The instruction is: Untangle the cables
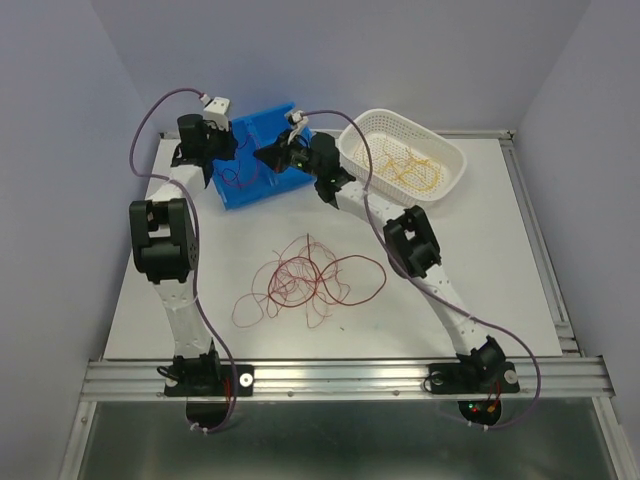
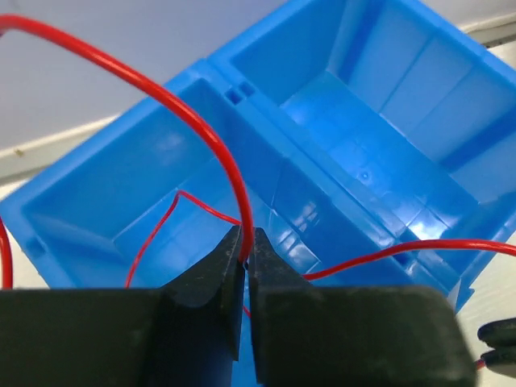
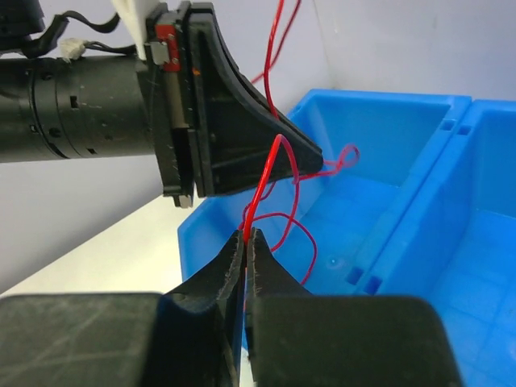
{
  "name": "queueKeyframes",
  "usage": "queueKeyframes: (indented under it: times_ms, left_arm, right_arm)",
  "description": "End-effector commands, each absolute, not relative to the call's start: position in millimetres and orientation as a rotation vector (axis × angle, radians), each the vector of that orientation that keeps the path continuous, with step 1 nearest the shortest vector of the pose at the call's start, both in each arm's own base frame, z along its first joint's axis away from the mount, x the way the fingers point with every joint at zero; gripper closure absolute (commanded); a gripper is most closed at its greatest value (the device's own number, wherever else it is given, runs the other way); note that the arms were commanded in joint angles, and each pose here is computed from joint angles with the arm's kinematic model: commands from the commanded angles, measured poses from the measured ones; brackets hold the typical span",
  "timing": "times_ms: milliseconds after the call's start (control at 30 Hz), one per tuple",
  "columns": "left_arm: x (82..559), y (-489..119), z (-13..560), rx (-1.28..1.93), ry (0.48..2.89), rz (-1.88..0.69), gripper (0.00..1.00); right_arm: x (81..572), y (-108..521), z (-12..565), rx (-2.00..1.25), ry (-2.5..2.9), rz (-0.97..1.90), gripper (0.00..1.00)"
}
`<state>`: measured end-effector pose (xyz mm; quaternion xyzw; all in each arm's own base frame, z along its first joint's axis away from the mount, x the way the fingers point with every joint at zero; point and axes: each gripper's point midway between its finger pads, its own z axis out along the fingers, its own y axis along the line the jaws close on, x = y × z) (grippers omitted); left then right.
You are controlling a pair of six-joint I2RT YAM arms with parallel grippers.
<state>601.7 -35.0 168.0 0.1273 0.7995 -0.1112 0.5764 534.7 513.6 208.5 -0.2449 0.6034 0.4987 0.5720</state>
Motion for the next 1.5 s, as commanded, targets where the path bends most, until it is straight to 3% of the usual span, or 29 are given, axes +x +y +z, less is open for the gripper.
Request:
queueKeyframes:
  times_ms: [0,300,400,500,733,900,1033,1233,1467]
  left_arm:
    - [595.4,-28.8,242.7,0.272,1.717,-0.197,0.77]
    - [579.5,-13.2,269.2,0.229,1.695,-0.096,0.42]
    - [571.4,-9.2,284.0,0.233,1.672,-0.059,0.32]
    - [565.5,-9.5,292.8,0.244,1.662,-0.052,0.30]
    - [559.2,-16.7,285.1,0.286,1.680,-0.084,0.31]
    - [556.8,-17.7,278.3,0.305,1.687,-0.083,0.31]
    - [552.6,-18.4,272.2,0.328,1.690,-0.075,0.31]
    - [539.0,-29.5,260.3,0.455,1.689,-0.093,0.31]
    - [524.0,-37.9,233.4,0.574,1.722,-0.111,0.26]
  right_arm:
    - [523.8,529.9,240.7,-0.589,1.285,1.116,0.91]
    - [539.6,537.4,228.7,-0.468,1.278,0.970,0.94]
    - [545.7,536.3,218.1,-0.444,1.289,0.944,0.90]
    - [548.8,535.2,212.8,-0.436,1.292,0.928,0.85]
    - [545.8,531.9,229.2,-0.439,1.279,0.922,0.45]
    - [536.1,525.6,261.4,-0.465,1.249,0.905,0.40]
    - [523.5,517.0,295.7,-0.481,1.217,0.911,0.26]
    - [511.7,500.7,339.9,-0.433,1.188,0.910,0.29]
    - [518.3,495.8,334.3,-0.399,1.211,0.890,0.32]
